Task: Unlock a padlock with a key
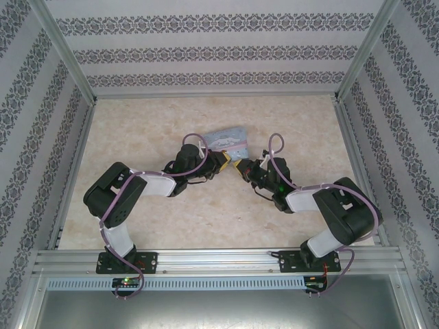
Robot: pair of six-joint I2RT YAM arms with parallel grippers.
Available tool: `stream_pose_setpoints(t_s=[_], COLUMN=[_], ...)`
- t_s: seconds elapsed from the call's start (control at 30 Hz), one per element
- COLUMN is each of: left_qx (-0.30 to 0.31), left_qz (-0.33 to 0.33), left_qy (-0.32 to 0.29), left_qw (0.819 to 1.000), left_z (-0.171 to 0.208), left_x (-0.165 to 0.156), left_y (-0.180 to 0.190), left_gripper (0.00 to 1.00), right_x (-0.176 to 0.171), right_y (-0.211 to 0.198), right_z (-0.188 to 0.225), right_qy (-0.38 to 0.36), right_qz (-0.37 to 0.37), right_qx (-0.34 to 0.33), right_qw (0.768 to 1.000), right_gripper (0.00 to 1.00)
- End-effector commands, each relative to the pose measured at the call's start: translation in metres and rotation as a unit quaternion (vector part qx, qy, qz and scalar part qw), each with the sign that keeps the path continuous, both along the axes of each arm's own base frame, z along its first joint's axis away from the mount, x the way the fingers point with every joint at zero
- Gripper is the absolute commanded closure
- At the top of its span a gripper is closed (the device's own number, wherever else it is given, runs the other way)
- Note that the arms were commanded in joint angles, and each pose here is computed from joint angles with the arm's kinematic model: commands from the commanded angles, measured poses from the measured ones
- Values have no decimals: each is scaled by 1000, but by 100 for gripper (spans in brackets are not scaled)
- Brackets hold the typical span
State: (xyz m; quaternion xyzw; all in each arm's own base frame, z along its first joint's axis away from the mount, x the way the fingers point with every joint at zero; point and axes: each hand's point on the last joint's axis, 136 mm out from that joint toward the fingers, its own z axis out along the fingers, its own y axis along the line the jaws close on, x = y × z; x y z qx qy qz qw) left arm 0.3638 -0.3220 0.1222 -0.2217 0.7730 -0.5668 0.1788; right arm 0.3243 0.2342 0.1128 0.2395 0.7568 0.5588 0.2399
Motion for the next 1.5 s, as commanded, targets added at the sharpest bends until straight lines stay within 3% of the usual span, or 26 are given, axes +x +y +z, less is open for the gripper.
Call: stream_pose_setpoints(t_s=[0.0, 0.7, 1.47], left_qx=[-55, -57, -102], left_qz=[-44, -51, -21], left_qy=[-31, -24, -42], left_qw=[997, 997, 994], left_z=[31, 31, 54], left_x=[-12, -13, -1], left_y=[-20, -21, -21], left_gripper=[100, 100, 100], right_x=[12, 45, 35], right_y=[10, 13, 26], right_z=[27, 25, 25], right_qy=[-40, -66, -28], right_qz=[19, 60, 75], right_qx=[33, 23, 73], right_qw=[998, 996, 994], right_gripper=[100, 100, 100])
